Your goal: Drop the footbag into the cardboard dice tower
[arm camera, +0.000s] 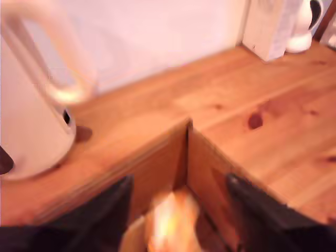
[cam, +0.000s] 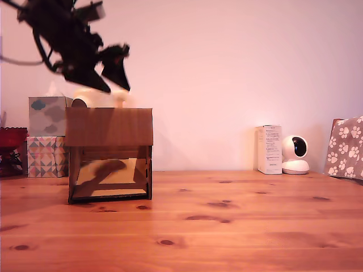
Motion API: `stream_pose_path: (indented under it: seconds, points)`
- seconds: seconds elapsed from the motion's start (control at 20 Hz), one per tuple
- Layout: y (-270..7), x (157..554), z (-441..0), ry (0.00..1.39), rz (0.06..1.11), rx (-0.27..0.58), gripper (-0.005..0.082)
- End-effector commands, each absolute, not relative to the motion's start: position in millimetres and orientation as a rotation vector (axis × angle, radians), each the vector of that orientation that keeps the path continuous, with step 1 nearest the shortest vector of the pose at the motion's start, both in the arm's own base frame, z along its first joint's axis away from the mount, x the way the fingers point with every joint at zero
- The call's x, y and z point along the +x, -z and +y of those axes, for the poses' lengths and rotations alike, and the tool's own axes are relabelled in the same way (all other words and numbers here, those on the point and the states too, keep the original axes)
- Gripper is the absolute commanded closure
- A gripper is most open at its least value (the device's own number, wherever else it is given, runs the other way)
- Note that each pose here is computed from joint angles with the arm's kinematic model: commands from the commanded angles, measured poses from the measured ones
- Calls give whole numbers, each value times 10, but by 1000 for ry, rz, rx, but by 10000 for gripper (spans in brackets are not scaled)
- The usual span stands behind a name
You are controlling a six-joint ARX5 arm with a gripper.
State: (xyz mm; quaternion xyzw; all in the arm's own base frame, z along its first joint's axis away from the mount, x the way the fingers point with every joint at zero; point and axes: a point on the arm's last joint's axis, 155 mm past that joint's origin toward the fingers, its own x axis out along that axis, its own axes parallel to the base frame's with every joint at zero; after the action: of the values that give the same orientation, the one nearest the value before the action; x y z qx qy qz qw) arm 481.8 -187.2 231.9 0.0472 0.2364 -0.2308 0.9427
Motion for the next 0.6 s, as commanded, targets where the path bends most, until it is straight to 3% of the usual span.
stream_pose_path:
  seconds: [0.0, 0.1, 0.2, 0.4, 0.55]
  points:
    - [-2373, 4733, -1878, 478, 506, 104, 255]
    - [-2341, 4608, -1875, 485, 559, 110, 477]
    - [-2262, 4463, -1841, 486, 625, 112, 808]
    - [-2307, 4283, -1882, 525, 652, 101, 788]
    - [-2416, 4104, -1964, 597, 605, 76, 788]
